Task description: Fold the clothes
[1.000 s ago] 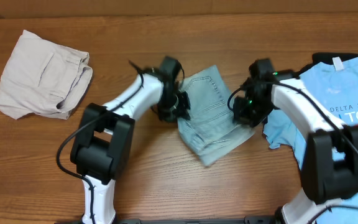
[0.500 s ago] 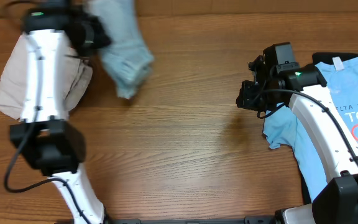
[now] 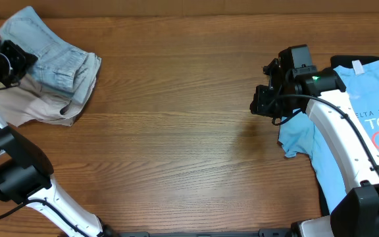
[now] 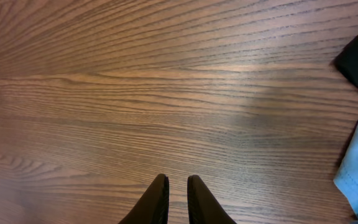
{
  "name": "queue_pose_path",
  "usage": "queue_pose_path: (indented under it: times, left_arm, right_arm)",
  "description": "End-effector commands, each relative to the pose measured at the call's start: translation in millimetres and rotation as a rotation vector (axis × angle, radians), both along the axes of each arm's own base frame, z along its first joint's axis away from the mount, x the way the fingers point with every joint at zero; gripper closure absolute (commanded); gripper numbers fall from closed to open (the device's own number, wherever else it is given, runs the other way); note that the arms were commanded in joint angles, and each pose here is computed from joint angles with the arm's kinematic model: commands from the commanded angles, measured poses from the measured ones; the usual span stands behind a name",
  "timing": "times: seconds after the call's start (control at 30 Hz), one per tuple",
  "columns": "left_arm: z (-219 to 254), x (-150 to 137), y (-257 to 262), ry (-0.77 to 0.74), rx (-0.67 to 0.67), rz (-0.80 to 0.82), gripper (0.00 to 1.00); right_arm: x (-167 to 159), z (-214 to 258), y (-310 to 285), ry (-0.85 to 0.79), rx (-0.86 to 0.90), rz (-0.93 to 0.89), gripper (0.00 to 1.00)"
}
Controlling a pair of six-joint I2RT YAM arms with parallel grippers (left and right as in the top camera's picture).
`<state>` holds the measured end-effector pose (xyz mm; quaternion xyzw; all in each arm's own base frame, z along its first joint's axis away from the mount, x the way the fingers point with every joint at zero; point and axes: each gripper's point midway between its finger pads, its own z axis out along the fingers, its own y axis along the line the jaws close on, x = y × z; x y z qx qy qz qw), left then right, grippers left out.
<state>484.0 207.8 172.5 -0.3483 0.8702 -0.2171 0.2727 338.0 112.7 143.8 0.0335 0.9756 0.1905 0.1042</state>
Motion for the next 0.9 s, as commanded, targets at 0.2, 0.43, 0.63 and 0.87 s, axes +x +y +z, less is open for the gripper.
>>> queue_pose_path:
  times: [0.2, 0.43, 0.63, 0.87]
  left_arm:
    - [-24, -25, 36, 0.136, 0.167, 0.087, 0.00]
    - [51, -37, 50, 0.067, 0.201, 0.076, 0.00]
    - [181, -38, -28, -0.310, 0.260, -0.340, 0.01]
    - [254, -85, -131, -0.393, 0.452, -0.563, 0.10]
  right_arm:
    - [-7, 0, 1, 0.029, 0.000, 0.004, 0.86]
    - [-7, 1, 1, 0.025, 0.001, 0.004, 0.86]
    - [-5, 16, 2, -0.009, 0.007, 0.006, 0.86]
    - [0, 113, 3, -0.294, 0.054, 0.009, 0.86]
